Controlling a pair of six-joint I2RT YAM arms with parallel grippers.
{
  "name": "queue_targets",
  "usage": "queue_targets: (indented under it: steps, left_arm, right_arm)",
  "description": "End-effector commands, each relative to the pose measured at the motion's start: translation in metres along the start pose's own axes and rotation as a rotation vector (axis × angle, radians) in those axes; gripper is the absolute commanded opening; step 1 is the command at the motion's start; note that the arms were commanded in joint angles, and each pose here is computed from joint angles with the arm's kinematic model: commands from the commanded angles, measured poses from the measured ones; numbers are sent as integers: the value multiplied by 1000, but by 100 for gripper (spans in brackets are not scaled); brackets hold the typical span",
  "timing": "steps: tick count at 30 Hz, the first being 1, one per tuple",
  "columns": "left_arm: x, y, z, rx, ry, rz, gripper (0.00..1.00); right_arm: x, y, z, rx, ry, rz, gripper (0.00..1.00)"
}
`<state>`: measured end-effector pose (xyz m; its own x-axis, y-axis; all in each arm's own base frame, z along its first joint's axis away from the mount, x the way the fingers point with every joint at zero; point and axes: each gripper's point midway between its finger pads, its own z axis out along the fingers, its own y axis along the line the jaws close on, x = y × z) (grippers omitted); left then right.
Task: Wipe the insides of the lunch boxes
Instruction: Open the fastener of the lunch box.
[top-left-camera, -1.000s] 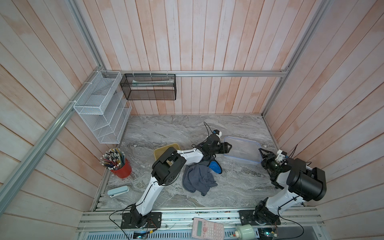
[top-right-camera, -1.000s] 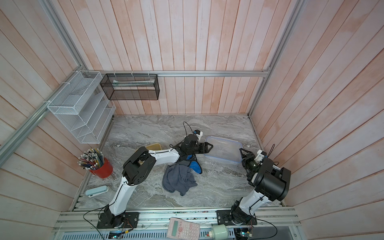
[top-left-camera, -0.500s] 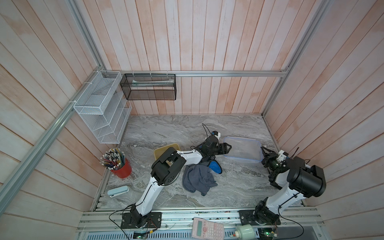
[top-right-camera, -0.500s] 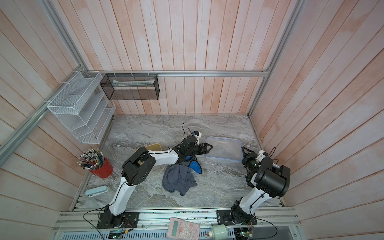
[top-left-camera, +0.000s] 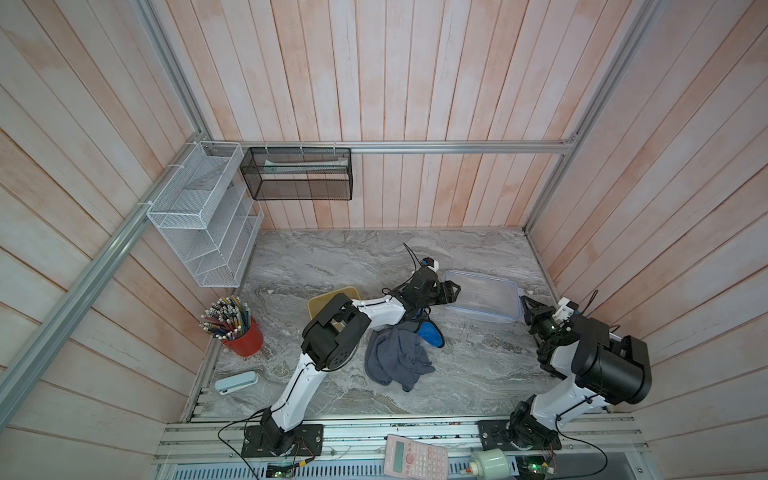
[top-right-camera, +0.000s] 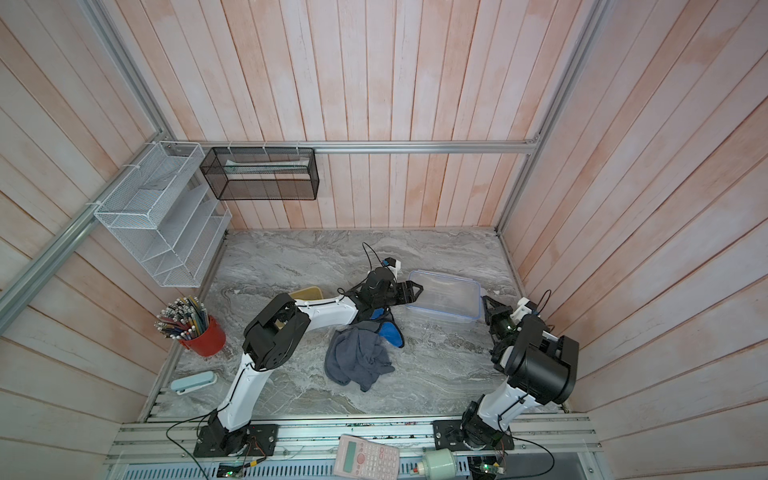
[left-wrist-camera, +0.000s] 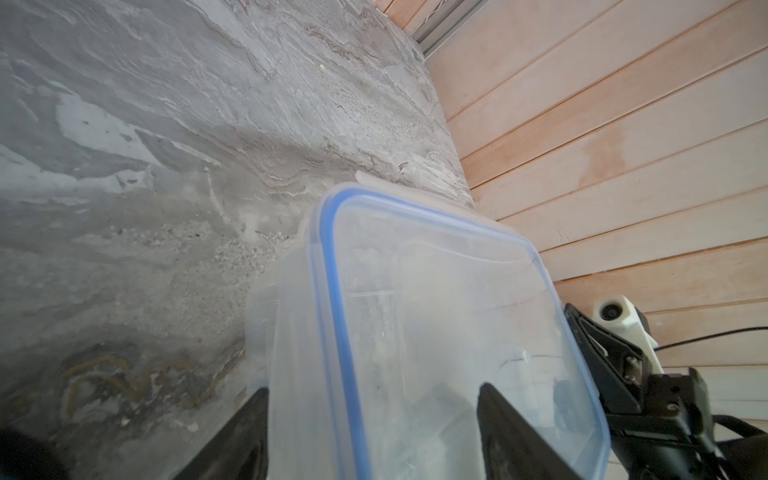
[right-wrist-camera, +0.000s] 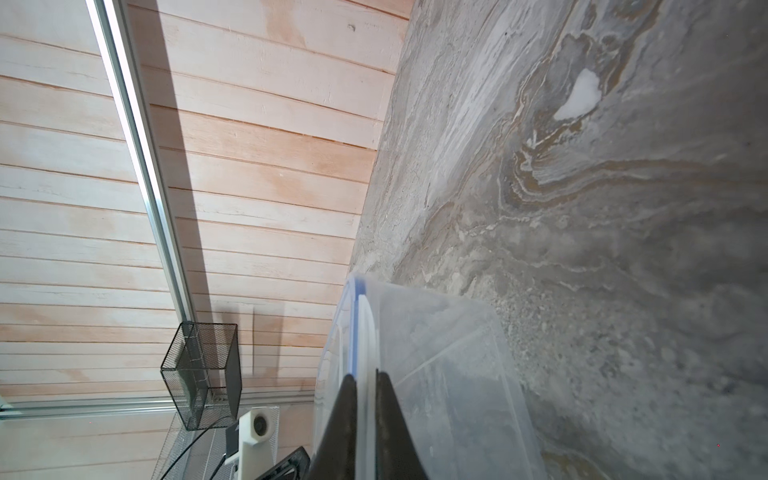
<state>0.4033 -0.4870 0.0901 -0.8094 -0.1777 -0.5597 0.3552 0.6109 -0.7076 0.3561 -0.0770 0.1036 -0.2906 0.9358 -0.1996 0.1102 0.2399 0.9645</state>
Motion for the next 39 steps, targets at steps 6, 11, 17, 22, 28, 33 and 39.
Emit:
queue_targets:
  steps: [6, 11, 17, 22, 28, 33, 39]
  left_arm:
    - [23, 11, -8, 9, 64, 9, 77]
    - [6, 6, -15, 85, 49, 14, 79]
    - [-9, -5, -21, 142, 19, 18, 82]
    - [-35, -7, -43, 152, -76, -43, 87]
    - [-51, -14, -56, 144, -136, -95, 92]
    - [-49, -9, -60, 171, -167, -214, 92]
    - [-44, -4, -56, 154, -183, -285, 92]
  right_arm:
    - [17, -5, -2, 52, 69, -32, 52]
    - [22, -3, -9, 67, 74, -59, 58]
    - [26, -18, -25, 156, 39, -65, 70]
    - [0, -31, -48, 297, -76, -120, 81]
    - [-20, -12, -58, 328, -151, -211, 87]
    - [-11, 27, -45, 228, -107, -287, 76]
    - [29, 66, -6, 159, 7, -418, 61]
